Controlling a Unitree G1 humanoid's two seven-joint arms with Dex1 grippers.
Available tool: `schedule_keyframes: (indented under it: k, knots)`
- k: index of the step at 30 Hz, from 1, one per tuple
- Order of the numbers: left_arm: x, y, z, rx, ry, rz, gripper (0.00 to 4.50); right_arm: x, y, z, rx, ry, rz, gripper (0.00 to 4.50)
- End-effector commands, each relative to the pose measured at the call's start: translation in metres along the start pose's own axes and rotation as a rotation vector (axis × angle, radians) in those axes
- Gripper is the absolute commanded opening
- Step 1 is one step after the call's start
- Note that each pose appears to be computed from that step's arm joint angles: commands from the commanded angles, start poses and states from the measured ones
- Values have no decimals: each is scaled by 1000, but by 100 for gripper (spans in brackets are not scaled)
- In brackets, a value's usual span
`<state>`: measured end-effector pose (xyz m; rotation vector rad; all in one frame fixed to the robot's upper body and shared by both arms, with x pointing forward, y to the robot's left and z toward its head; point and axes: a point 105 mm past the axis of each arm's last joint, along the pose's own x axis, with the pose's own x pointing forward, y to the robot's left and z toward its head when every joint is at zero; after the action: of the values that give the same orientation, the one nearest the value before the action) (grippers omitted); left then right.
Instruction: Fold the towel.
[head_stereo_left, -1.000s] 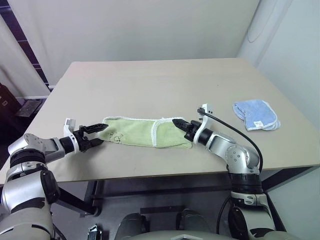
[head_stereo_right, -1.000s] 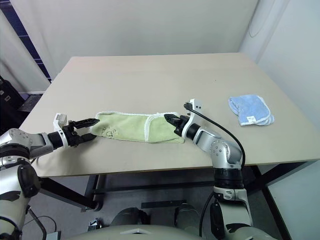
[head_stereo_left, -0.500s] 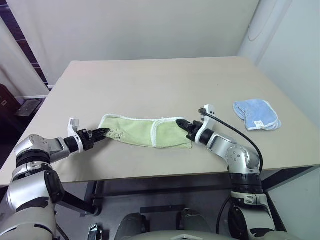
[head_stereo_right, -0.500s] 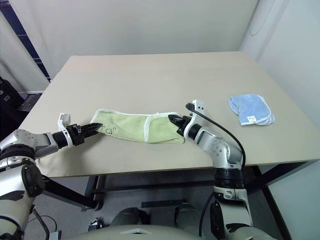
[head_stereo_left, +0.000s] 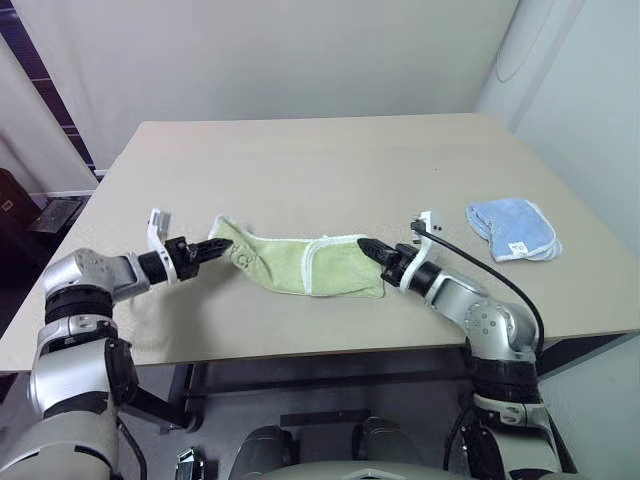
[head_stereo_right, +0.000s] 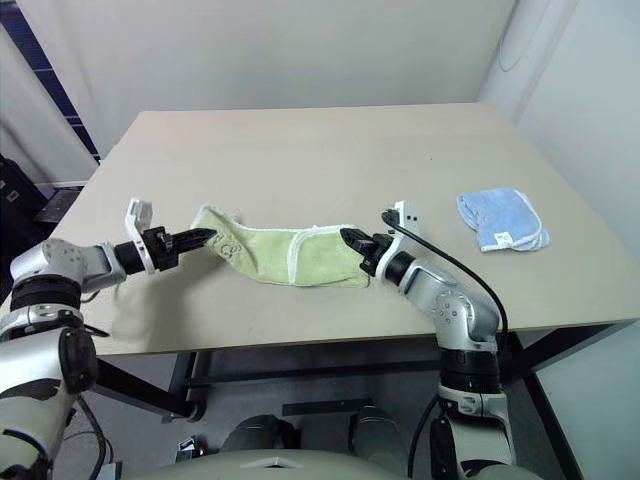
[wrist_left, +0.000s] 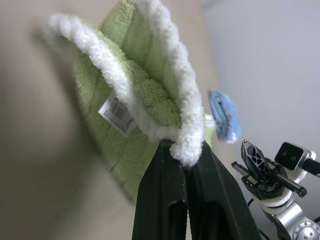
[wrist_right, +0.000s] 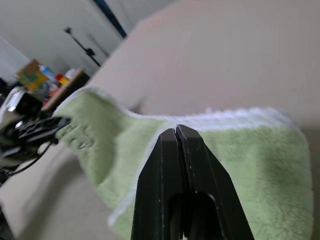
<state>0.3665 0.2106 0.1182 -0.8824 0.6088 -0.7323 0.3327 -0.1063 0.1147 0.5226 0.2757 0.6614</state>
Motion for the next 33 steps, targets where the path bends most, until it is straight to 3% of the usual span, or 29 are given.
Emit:
schedule_keyframes:
  k: [1, 6, 11, 17, 24, 25, 27, 33]
  knots:
    - [32, -53, 5, 153, 89, -173, 3, -12, 13, 24, -34, -98, 39, 0]
    - [68, -90, -30, 232, 294, -319, 3, -23, 6, 32, -13, -144, -14, 0]
    - [96, -89, -67, 307, 457, -314, 3, -28, -4, 34, -19, -173, -108, 0]
    - [127, -72, -82, 374, 455, -202, 3, -38, -15, 34, 8, -215, -199, 0]
    - [133, -81, -99, 337, 470, -289, 3, -43, -27, 30, 26, -214, -262, 0]
    - [132, -85, -99, 324, 463, -310, 53, -42, -29, 29, 28, -210, -272, 0]
    - [130, -91, -100, 313, 458, -347, 108, -41, -32, 29, 33, -208, -289, 0]
    - [108, -117, -85, 304, 428, -488, 329, -37, -33, 38, 6, -223, -279, 0]
